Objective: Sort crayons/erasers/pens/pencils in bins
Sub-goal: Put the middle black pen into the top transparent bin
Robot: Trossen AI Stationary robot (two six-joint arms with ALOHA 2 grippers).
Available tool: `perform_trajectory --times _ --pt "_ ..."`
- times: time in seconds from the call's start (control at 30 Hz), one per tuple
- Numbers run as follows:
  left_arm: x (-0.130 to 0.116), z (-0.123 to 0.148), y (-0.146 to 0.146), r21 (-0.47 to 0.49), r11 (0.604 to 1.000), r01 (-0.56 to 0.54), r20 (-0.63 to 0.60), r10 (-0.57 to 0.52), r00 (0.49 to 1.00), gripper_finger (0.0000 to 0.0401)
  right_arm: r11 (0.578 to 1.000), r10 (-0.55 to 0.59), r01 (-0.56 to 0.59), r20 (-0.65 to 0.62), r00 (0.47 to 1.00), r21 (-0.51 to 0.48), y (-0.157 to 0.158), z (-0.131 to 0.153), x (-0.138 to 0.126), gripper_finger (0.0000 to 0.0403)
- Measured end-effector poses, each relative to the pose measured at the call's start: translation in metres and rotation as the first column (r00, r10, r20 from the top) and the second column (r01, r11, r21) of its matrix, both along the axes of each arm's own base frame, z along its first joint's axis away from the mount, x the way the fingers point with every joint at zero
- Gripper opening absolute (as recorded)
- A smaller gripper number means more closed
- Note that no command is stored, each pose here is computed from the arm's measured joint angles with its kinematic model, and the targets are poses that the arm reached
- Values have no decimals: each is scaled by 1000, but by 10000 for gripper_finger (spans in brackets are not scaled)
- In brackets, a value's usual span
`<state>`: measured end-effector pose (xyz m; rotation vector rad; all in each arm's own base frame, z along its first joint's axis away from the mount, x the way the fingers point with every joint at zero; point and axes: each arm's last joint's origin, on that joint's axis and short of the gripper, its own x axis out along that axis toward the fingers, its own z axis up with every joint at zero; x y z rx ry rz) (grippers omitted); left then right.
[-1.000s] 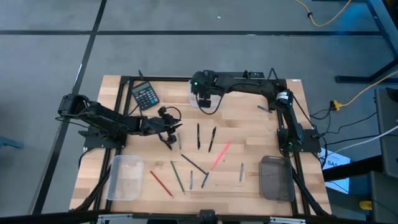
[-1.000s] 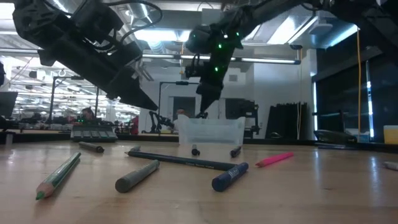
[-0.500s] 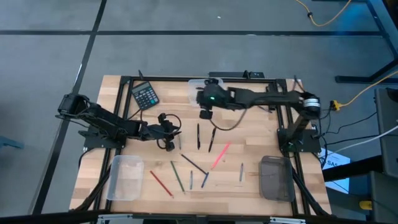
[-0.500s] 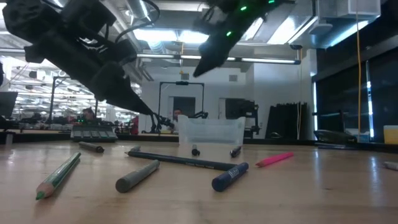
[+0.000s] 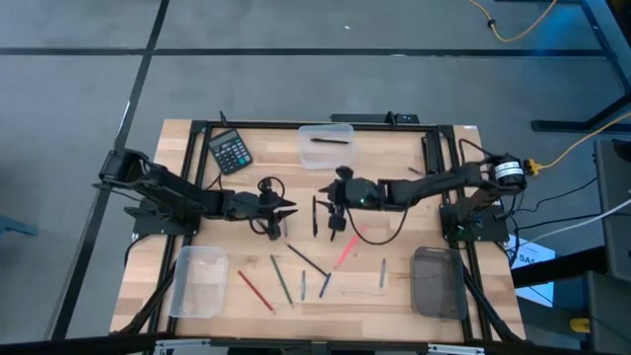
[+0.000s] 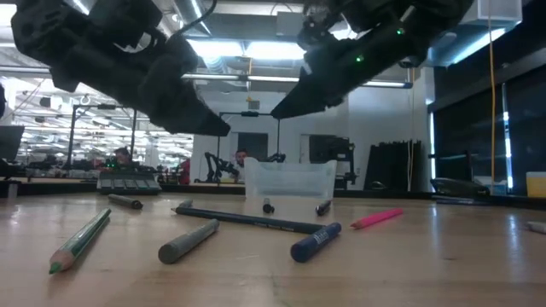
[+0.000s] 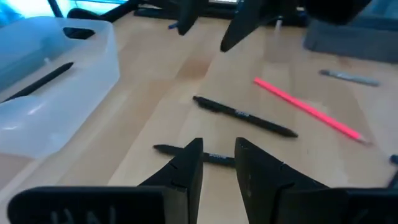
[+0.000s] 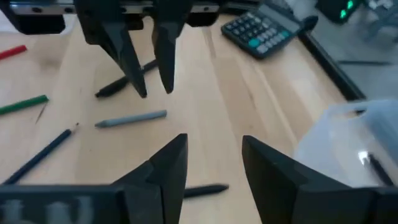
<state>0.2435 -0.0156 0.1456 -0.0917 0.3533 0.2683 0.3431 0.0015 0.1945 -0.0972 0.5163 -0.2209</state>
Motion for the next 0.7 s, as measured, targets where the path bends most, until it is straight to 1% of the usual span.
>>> perform_trajectory --times 0.07,0.13,0.27,0.37,0.43,0.5,0.53,0.6,0.67,0.7 --pt "2 -5 -2 18 1000 -14 -8 14 1000 88 999 -4 4 1 1000 48 7 -1 0 158" --pt "2 -12 -4 49 998 -25 -42 27 999 92 995 19 -19 -3 1000 101 14 -2 -1 158" --pt "4 -24 -3 71 997 -38 -94 45 995 110 991 58 -53 -32 998 126 26 -12 1 158" --pt "4 -27 -2 88 991 -100 -89 107 990 124 986 102 -94 -55 993 135 36 -24 4 158" --pt "5 -26 -2 88 989 -117 -75 124 989 132 986 107 -95 -86 991 134 40 -36 6 158" --pt "6 -24 -1 91 987 -131 -65 138 988 137 992 51 -36 -122 991 123 40 -50 8 158" --pt "8 -23 -1 93 985 -142 -59 148 987 138 993 -5 20 -133 991 116 36 -54 10 158" --pt "11 -20 1 99 980 -171 -40 176 984 139 984 -102 119 -128 987 134 26 -56 18 158" --pt "13 -17 3 100 976 -193 -28 197 980 138 971 -146 165 -123 982 170 18 -53 26 158" --pt "15 -16 4 98 975 -199 -22 202 979 138 969 -144 164 -119 982 185 15 -50 30 158"
